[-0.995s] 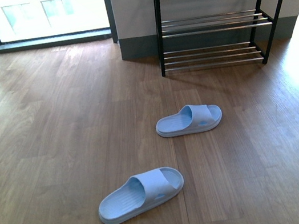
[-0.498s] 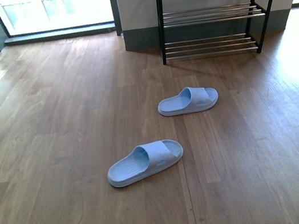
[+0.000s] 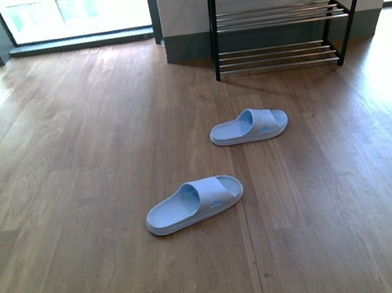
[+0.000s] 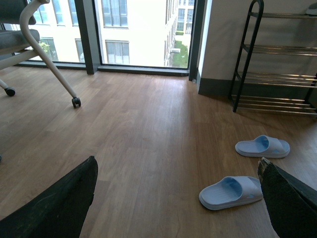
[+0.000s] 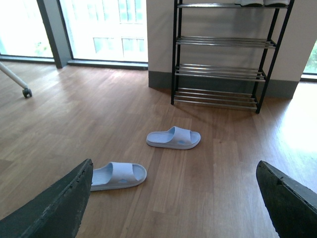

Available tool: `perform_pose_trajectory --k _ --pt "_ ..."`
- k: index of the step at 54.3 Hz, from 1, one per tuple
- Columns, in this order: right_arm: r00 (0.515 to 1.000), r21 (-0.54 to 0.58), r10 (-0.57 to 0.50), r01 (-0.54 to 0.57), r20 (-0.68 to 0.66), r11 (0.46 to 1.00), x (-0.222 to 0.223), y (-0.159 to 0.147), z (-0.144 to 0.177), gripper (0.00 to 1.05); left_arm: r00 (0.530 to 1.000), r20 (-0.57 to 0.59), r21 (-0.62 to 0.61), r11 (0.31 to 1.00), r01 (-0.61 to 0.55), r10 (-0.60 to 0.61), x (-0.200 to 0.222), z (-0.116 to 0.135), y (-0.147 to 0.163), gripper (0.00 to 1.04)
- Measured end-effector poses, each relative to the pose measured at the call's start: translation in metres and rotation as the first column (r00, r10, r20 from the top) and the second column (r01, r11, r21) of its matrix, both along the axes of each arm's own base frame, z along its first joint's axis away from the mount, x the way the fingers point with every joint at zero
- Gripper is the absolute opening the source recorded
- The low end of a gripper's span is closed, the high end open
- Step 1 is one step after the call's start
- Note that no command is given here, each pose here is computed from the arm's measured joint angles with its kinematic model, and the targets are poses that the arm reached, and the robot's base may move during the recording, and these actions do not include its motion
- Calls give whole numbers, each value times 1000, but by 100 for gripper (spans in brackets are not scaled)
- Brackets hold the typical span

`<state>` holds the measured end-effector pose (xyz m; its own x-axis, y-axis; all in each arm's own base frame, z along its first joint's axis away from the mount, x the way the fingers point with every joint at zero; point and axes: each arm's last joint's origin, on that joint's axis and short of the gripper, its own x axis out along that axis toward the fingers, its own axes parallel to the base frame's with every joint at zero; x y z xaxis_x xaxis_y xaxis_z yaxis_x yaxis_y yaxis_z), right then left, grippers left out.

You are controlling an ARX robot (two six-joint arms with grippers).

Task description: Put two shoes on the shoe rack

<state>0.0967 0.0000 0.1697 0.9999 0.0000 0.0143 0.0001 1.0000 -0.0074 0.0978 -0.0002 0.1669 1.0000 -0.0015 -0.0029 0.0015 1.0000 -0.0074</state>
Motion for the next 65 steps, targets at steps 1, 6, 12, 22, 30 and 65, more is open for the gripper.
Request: perform_pose_trajectory --k 1,6,12,22,30,65 --pt "1000 0 0 0 0 1000 0 0 0 96 1000 0 0 1000 0 0 0 0 0 95" --pt "1000 0 0 0 0 1000 0 0 0 96 1000 0 0 1000 0 0 0 0 0 95" --pt "1000 0 0 0 0 1000 0 0 0 96 1000 0 0 1000 0 0 0 0 0 95" --pt "1000 0 0 0 0 1000 0 0 0 96 1000 0 0 1000 0 0 0 0 0 95" --pt "1000 0 0 0 0 1000 0 0 0 96 1000 0 0 1000 0 0 0 0 0 95" --pt "1000 0 0 0 0 1000 0 0 0 96 1000 0 0 1000 0 0 0 0 0 95"
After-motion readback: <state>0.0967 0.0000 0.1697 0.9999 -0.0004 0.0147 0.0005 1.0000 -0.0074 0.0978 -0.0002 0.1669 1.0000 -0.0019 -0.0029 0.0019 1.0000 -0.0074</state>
